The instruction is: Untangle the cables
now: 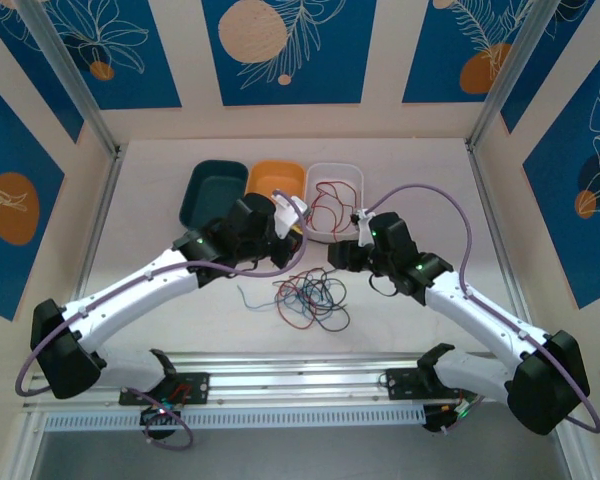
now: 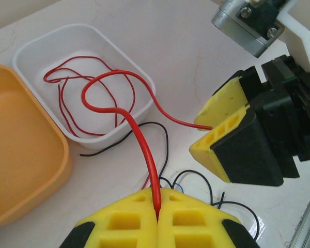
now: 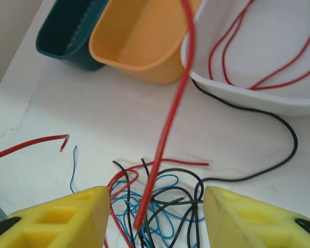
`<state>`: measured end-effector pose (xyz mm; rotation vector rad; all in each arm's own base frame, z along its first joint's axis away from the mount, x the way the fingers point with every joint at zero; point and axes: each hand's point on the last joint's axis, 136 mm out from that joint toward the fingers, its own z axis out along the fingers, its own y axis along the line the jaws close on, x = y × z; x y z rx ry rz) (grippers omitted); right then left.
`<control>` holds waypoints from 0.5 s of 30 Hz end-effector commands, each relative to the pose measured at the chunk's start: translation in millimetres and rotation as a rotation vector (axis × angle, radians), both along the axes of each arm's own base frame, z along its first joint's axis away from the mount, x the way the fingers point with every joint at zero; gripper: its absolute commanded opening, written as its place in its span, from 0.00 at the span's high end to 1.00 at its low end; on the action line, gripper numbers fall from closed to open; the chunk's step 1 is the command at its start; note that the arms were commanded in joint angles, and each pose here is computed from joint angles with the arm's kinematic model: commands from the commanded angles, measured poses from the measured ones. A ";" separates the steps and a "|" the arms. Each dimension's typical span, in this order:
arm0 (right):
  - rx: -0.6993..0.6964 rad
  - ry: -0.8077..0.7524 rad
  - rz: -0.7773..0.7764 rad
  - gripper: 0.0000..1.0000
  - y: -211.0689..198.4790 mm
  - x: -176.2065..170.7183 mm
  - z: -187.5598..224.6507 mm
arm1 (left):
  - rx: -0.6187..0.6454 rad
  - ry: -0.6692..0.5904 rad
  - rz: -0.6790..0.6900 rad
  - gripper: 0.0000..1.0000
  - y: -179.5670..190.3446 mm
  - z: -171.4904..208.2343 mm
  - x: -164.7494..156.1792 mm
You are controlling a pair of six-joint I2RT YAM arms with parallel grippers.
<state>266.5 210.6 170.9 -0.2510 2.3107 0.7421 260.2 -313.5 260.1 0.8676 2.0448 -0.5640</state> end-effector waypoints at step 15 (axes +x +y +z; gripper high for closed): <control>0.014 -0.211 0.129 0.42 2.1 -26.7 60.3 | 0.060 -0.085 -0.030 1.00 26.6 9.0 10.3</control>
